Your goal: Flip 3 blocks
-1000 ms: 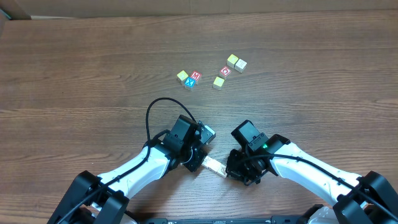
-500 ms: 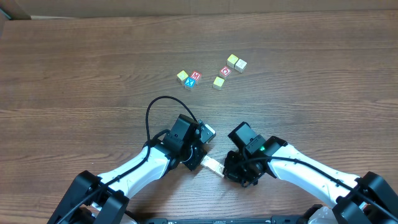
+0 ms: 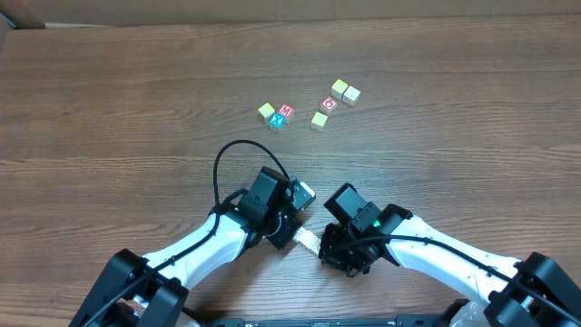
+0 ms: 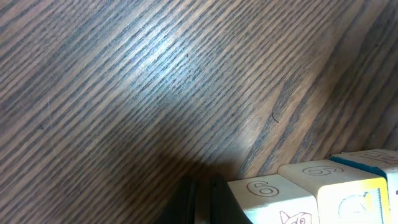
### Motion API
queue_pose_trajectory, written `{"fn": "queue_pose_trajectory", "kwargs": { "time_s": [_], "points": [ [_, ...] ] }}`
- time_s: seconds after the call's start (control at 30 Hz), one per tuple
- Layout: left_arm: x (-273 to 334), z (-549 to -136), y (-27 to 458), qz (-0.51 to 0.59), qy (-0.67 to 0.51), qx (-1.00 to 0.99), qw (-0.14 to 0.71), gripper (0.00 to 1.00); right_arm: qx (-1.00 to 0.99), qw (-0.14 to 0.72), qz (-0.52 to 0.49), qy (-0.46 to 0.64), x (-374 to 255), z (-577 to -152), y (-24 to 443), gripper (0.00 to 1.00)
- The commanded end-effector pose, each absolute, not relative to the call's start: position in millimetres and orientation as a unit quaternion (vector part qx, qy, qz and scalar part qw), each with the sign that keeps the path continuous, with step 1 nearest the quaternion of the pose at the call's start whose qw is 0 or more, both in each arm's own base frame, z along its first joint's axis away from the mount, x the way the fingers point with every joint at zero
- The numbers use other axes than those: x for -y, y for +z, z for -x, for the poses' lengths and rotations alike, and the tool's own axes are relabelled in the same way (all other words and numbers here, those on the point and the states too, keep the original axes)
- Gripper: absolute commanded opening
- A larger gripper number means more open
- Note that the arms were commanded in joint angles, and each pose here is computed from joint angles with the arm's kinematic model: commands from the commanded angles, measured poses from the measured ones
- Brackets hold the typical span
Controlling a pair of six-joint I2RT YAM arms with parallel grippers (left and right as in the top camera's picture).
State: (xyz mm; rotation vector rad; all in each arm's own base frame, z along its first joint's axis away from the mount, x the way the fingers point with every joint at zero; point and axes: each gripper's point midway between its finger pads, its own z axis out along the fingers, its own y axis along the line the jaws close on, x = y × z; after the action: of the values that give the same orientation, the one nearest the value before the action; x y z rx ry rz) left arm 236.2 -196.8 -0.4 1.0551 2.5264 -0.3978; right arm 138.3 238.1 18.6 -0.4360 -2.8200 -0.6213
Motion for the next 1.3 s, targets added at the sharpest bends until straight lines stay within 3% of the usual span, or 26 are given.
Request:
{"fn": "queue_pose_trajectory", "kwargs": {
  "time_s": [0.0,1.27],
  "points": [
    [199.0,-240.3,0.9,-0.390,-0.136,-0.890,0.194,0.04,0.961,0.103,0.148,-0.211,-240.1,-139.3,19.2,0.04],
    [212.8,-238.7,6.0,-0.436,-0.151,-0.862,0.212,0.04,0.967,0.067,0.171,-0.174,-233.6,-143.2,12.1,0.04]
  ]
}}
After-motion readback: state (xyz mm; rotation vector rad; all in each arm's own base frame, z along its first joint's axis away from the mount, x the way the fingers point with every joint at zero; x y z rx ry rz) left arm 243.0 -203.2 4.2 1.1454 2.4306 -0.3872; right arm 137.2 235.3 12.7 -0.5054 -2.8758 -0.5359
